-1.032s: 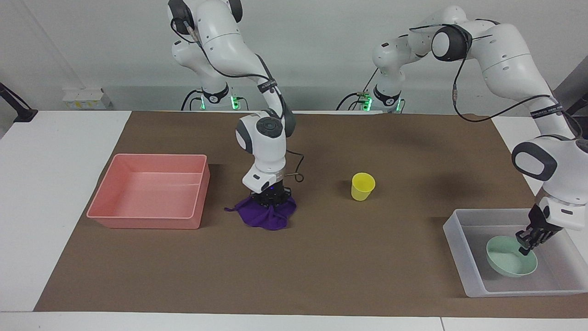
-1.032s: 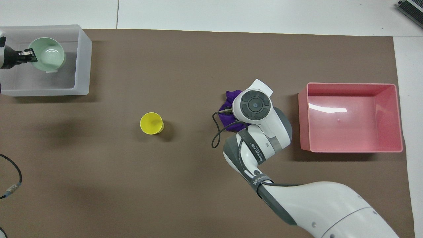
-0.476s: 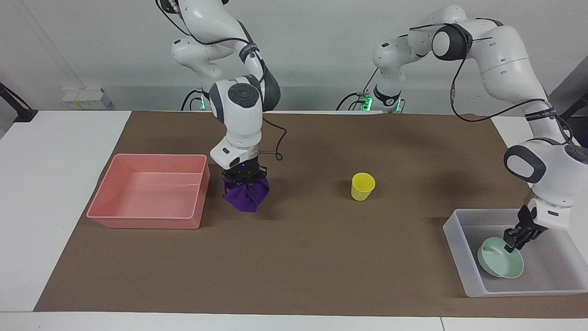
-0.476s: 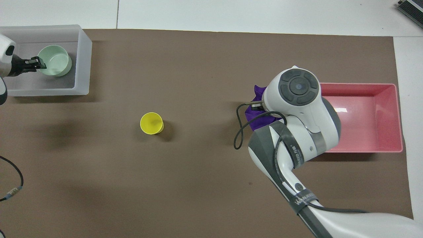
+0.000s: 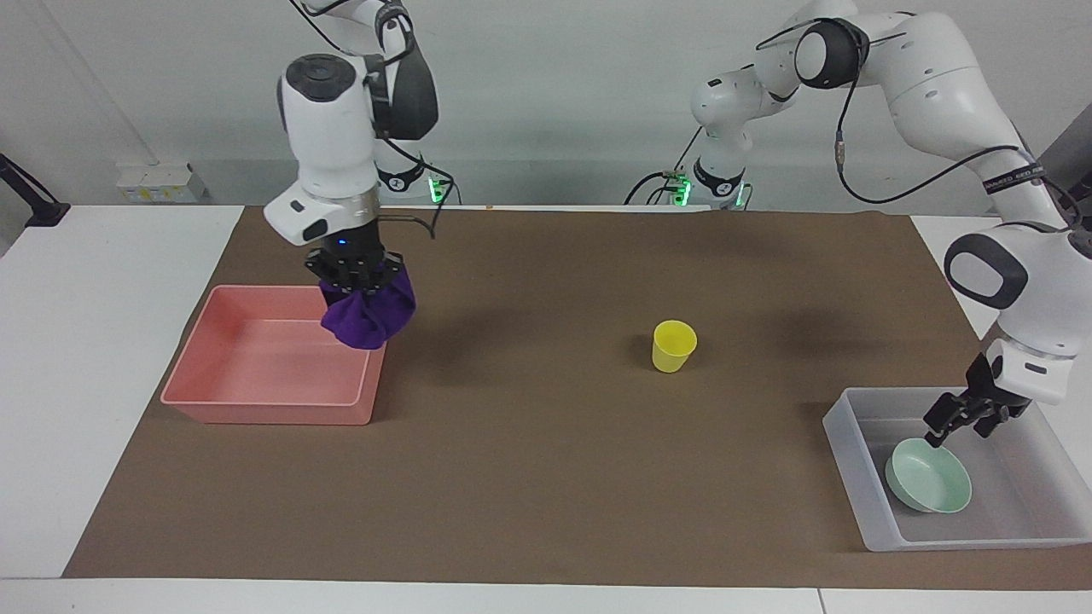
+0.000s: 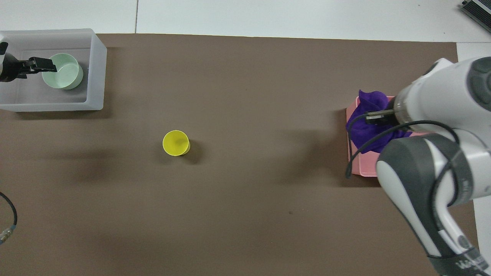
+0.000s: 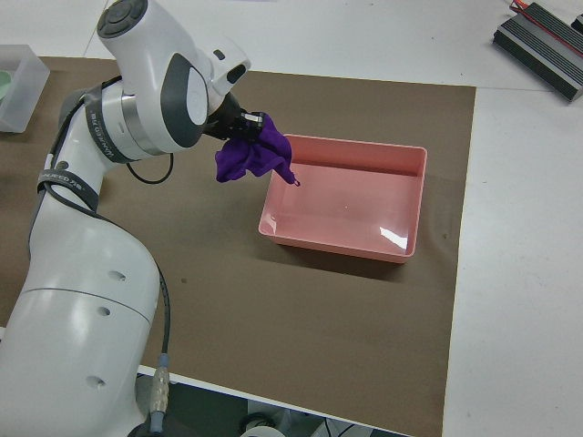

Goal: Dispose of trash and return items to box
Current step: 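Carry the purple cloth into the pink bin with the right gripper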

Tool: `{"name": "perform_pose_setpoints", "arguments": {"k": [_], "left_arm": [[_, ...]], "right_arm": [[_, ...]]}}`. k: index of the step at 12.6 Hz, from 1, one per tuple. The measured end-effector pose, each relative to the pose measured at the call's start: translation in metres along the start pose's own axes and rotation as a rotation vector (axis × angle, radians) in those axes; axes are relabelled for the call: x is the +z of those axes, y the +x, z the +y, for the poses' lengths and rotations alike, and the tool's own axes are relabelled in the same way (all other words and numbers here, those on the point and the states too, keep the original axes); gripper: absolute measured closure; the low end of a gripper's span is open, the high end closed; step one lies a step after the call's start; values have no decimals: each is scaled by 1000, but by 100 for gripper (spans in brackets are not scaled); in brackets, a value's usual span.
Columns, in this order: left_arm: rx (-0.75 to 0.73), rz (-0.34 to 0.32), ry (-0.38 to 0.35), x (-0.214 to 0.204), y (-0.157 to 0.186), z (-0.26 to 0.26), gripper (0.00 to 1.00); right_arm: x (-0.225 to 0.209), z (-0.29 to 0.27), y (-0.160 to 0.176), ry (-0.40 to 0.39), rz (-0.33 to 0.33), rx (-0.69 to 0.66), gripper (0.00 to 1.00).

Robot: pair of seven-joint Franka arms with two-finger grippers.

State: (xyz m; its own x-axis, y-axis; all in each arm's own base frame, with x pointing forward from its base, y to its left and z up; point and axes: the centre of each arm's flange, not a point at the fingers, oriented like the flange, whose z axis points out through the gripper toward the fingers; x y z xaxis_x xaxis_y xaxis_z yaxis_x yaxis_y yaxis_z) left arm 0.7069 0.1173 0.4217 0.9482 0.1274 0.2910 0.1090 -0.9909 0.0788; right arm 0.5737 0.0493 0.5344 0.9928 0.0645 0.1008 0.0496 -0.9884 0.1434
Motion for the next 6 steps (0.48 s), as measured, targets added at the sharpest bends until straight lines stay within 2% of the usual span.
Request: {"name": "perform_pose_setpoints", "arguments": {"k": [2, 3, 6], "left_arm": [[40, -18, -6, -28, -23, 39, 0], [39, -34, -10, -35, -38, 62, 0], [43, -89, -23, -39, -85, 135, 0]], "right_arm": [[20, 64, -3, -9, -7, -16, 89], [36, 79, -5, -10, -5, -12, 89], [97, 88, -10, -5, -9, -1, 89]]}}
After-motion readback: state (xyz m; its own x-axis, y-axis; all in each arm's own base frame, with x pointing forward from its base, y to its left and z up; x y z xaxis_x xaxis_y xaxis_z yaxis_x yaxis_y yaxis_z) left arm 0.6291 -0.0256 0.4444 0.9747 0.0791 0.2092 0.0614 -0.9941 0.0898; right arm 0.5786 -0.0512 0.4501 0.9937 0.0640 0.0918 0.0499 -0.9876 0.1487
